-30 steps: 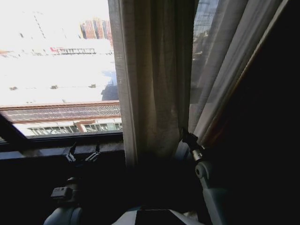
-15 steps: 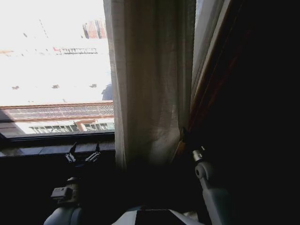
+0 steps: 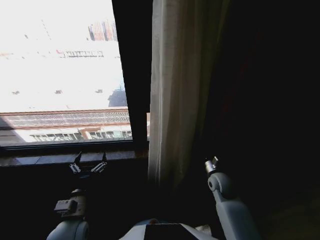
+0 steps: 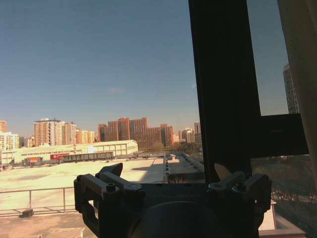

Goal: Open the curtains by pulling them apart, changing their state from closed to fully open.

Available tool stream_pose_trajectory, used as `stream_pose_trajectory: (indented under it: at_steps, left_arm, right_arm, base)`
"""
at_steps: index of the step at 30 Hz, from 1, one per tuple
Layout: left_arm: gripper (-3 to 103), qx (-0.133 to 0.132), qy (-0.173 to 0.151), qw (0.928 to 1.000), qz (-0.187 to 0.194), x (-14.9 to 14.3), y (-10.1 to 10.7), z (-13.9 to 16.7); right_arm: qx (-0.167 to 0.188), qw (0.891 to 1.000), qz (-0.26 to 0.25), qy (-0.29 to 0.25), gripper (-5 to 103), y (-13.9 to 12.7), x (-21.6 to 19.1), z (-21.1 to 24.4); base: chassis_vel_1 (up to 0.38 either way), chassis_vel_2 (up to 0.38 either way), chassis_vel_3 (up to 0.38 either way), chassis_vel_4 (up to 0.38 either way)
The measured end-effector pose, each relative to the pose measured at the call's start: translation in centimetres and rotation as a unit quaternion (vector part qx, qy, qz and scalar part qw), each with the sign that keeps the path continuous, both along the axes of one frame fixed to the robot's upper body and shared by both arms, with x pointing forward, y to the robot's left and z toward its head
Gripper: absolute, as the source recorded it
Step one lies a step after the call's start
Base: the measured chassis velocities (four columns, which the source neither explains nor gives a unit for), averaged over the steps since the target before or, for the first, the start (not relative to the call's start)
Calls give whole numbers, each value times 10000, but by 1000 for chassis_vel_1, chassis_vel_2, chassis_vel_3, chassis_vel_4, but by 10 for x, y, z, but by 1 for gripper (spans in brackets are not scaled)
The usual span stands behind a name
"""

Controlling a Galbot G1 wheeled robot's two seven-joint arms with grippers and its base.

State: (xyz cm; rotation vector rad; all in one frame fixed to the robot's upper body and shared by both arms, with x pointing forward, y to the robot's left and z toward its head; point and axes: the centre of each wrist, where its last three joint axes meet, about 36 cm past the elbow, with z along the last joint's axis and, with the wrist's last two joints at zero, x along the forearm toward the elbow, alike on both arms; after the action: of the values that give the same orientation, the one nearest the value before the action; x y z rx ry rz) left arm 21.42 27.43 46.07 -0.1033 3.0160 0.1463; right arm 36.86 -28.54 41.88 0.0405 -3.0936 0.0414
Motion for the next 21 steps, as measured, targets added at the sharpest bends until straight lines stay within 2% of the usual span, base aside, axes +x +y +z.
stream_pose_trajectory:
  at_steps: [6, 9, 12, 16, 20, 21]
  left_arm:
    - [100, -15, -9, 10000, -7, 0, 0, 0]
    - [100, -24, -16, 10000, -8, 1, 0, 0]
    - [100, -43, -19, 10000, -9, 1, 0, 0]
    - [100, -50, -24, 10000, -10, 1, 0, 0]
    - [100, -51, -28, 10000, -12, 1, 0, 0]
    - [100, -52, -31, 10000, -11, 1, 0, 0]
  right_arm:
    - [-56, 9991, -408, 52, 0, -19, 7, -1]
    - [-107, 9977, -665, 94, 0, -34, 11, -1]
    - [-209, 9934, -1121, 122, 0, -63, 15, 0]
    - [-300, 9887, -1466, 128, 0, -81, 16, 1]
    - [-335, 9874, -1539, 141, -3, -84, 14, 2]
    - [-333, 9877, -1516, 165, 1, -82, 12, 1]
  base:
    - [0, 0, 0, 0]
    - [0, 0, 0, 0]
    - [0, 0, 0, 0]
    - [0, 0, 0, 0]
    - [0, 0, 0, 0]
    - [0, 0, 0, 0]
